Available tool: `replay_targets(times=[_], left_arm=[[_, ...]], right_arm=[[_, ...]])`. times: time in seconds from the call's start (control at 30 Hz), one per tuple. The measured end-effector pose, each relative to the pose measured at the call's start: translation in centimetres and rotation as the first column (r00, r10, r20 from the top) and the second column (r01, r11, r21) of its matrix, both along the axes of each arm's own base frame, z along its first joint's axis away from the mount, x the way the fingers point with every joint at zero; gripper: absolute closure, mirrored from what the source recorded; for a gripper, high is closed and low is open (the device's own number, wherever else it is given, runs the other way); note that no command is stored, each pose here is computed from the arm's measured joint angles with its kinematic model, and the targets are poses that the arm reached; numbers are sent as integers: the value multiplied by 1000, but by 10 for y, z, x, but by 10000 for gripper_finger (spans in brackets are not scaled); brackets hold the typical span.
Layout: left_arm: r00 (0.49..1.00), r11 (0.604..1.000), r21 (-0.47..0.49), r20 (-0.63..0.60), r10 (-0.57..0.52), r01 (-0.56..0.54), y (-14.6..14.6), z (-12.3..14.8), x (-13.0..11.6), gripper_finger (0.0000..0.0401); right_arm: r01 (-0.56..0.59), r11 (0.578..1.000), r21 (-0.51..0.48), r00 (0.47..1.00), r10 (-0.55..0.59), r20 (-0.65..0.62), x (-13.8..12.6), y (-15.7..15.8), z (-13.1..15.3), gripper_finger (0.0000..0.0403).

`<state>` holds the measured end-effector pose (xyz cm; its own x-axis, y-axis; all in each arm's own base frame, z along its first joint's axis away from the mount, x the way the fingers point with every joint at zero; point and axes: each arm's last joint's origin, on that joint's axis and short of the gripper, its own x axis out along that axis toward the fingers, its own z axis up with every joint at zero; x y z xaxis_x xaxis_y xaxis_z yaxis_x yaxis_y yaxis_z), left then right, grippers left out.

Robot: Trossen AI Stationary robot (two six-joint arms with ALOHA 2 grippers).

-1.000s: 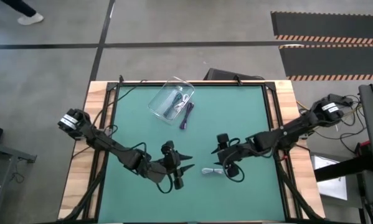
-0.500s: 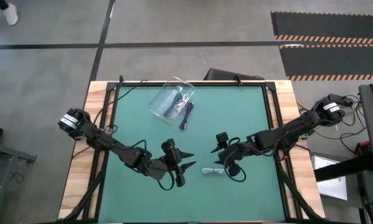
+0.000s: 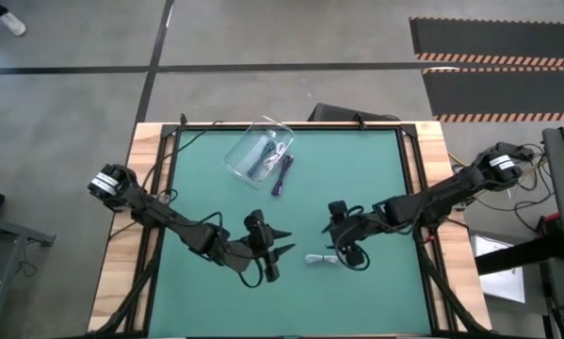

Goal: Pick and place USB-C Cables
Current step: Put the white USB cable into the transparent bin

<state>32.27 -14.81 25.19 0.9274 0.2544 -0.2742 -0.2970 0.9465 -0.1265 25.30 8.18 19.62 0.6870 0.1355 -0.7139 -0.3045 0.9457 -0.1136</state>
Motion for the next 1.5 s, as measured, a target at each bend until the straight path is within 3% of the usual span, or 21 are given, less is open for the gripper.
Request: replay_targets(times=[0.3,0.63,0.8,1.5], left_arm=[[1000,1000,10,-21,0,0,1,-7,-2,276],[1000,1000,16,-23,-1,1,2,-8,-2,276],[1000,1000,17,-23,3,-2,3,-8,-2,276],[1000,1000,17,-24,11,-11,6,-8,-1,276]], right_arm=[[96,988,124,988,-80,-131,-16,7,-23,194],[244,962,119,954,-216,-208,-30,1,-45,194],[280,956,85,945,-259,-200,-35,-2,-53,194],[276,955,106,957,-262,-128,-37,-4,-60,194]])
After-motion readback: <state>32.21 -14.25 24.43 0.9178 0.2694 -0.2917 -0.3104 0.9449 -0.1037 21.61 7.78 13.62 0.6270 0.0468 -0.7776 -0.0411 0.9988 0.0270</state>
